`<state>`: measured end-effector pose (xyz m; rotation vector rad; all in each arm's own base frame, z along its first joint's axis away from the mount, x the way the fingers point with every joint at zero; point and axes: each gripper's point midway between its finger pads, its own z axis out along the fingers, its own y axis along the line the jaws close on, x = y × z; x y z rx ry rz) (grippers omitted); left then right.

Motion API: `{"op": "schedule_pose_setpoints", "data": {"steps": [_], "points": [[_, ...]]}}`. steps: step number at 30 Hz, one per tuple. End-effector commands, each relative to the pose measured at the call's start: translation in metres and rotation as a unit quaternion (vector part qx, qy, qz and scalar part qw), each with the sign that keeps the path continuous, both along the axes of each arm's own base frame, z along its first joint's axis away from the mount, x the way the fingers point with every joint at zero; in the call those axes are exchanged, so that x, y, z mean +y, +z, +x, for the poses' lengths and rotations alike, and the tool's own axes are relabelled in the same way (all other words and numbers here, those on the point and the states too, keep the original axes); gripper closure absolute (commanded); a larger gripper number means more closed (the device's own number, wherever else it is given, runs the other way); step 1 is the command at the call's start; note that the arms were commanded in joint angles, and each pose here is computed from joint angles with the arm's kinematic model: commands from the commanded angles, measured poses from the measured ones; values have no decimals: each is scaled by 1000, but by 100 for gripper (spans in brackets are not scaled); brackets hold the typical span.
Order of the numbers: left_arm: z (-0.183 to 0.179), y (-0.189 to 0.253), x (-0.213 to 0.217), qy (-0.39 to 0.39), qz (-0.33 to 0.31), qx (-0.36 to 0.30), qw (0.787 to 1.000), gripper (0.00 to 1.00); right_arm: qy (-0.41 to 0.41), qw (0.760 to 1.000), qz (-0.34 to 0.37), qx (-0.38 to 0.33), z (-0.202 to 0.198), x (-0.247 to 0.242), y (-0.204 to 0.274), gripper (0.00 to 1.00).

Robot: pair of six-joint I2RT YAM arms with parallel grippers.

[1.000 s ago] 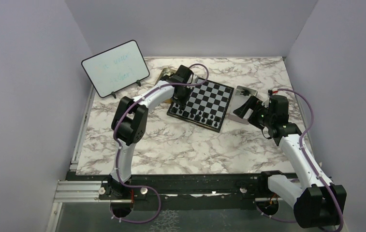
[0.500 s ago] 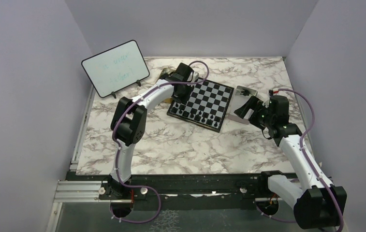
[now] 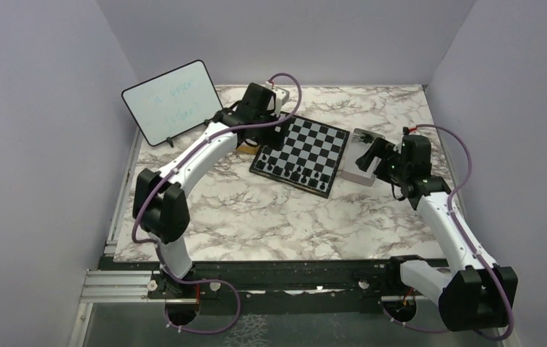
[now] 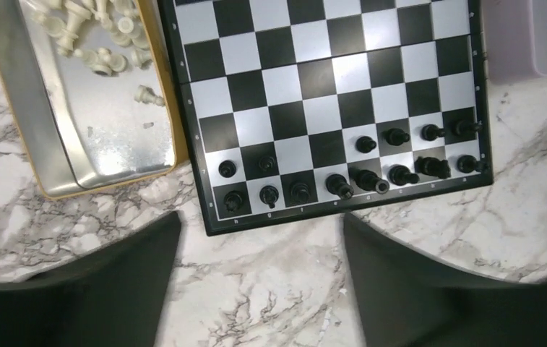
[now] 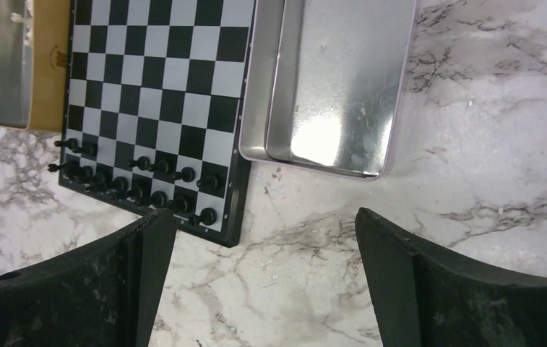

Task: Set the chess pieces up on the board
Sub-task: Pick up the chess piece from the storage box.

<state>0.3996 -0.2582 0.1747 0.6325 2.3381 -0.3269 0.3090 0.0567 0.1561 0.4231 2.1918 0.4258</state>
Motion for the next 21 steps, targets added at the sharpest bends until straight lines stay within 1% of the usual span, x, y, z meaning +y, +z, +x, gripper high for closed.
{"op": "schedule_pose_setpoints", "data": {"steps": [1, 5, 7, 9, 11, 13, 15, 16, 19, 21], "points": [[-25, 43, 1, -22, -55, -37, 998, 2, -4, 998, -43, -42, 28, -11, 18, 3], [-56, 48, 8, -33, -88, -39, 995, 1, -48, 996, -57, -52, 50, -24, 19, 14], [-70, 47, 14, -37, -97, -42, 994, 1, -43, 994, -67, -72, 63, -24, 20, 23], [-81, 46, 23, -34, -98, -53, 993, 1, -33, 991, -98, -84, 76, -30, 18, 32], [-89, 43, 34, -26, -95, -69, 993, 1, -29, 985, -145, -87, 88, -40, 13, 37], [-96, 36, 46, -14, -90, -84, 992, 1, -3, 977, -196, -80, 100, -46, 3, 41], [-102, 30, 55, -5, -90, -99, 991, 1, 50, 969, -232, -72, 109, -42, -9, 46], [-105, 28, 58, -1, -91, -107, 990, 1, 76, 963, -247, -83, 117, -39, -11, 48], [-111, 21, 72, 22, -87, -122, 989, 1, 140, 947, -277, -77, 131, -32, -27, 52], [-116, 16, 78, 26, -84, -127, 988, 1, 176, 937, -291, -78, 140, -27, -34, 52]]}}
